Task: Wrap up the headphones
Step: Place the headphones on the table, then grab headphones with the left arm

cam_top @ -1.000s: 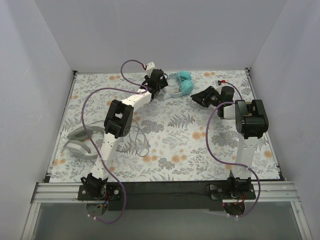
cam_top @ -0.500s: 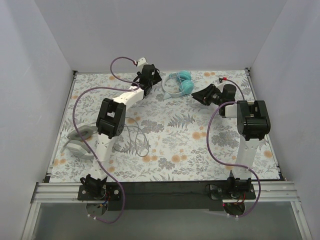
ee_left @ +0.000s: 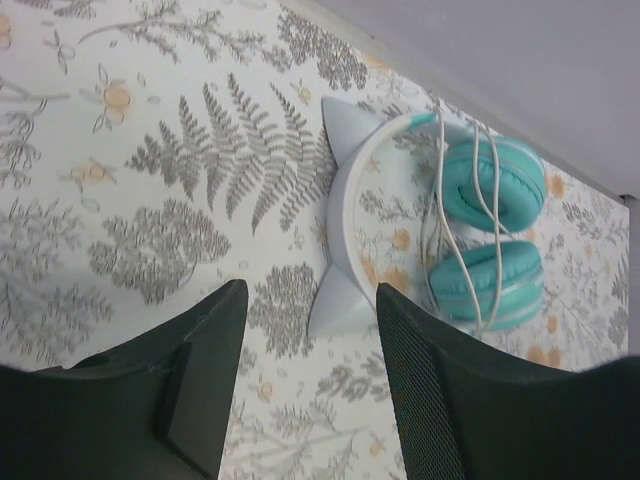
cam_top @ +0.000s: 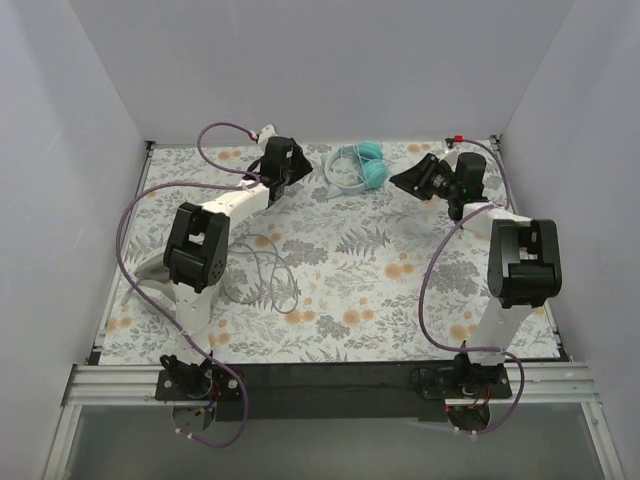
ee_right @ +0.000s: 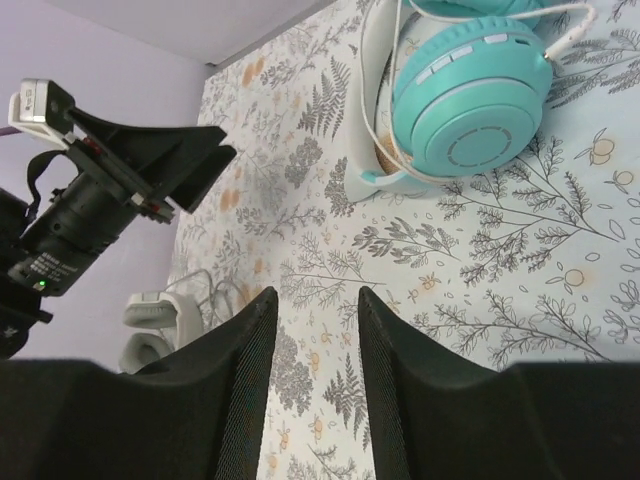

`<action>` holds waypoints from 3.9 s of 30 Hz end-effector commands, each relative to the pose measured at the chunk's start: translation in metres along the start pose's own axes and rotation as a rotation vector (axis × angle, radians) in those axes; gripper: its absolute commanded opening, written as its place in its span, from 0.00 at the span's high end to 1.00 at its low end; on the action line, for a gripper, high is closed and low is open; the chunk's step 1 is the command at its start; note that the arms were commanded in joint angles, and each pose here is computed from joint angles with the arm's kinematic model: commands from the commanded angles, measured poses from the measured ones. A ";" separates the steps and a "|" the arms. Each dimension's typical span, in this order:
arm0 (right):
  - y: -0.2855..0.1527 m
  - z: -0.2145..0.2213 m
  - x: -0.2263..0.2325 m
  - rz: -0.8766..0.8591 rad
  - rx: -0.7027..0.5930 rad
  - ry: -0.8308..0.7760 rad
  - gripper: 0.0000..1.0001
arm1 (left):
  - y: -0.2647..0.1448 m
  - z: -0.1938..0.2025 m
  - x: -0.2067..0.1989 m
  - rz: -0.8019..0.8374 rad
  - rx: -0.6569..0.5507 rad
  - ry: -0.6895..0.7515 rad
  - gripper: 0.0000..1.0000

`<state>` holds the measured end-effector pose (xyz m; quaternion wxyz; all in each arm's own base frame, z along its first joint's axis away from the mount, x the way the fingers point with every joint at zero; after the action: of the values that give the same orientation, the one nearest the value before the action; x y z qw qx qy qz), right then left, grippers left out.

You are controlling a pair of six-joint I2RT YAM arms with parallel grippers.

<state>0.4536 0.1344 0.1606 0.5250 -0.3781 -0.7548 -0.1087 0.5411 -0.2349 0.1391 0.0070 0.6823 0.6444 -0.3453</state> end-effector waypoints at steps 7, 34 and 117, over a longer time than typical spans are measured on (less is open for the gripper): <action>-0.072 0.012 0.027 0.183 -0.093 -0.271 0.29 | -0.130 0.014 -0.038 0.085 0.122 0.054 0.46; -0.188 0.104 0.043 0.270 -0.149 -0.418 0.02 | -0.289 0.022 0.069 -0.226 0.152 0.083 0.40; -0.172 0.143 0.005 0.204 -0.090 -0.376 0.02 | -0.212 0.158 0.097 -0.404 0.737 0.714 0.63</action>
<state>0.2301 0.0958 0.1350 0.3850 -0.4946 -0.7791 -0.0046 0.2623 -0.1822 0.0587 -0.5208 0.5719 0.5561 -0.3042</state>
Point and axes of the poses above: each gripper's point midway between its finger pads, its own y axis out along the fingers, its own x axis along the line the jaws close on, z = x × y, the point moved 3 cm from there along -y, back along the fingers, and after that the axes turned 6 degrees about y, right-handed, at the moved point
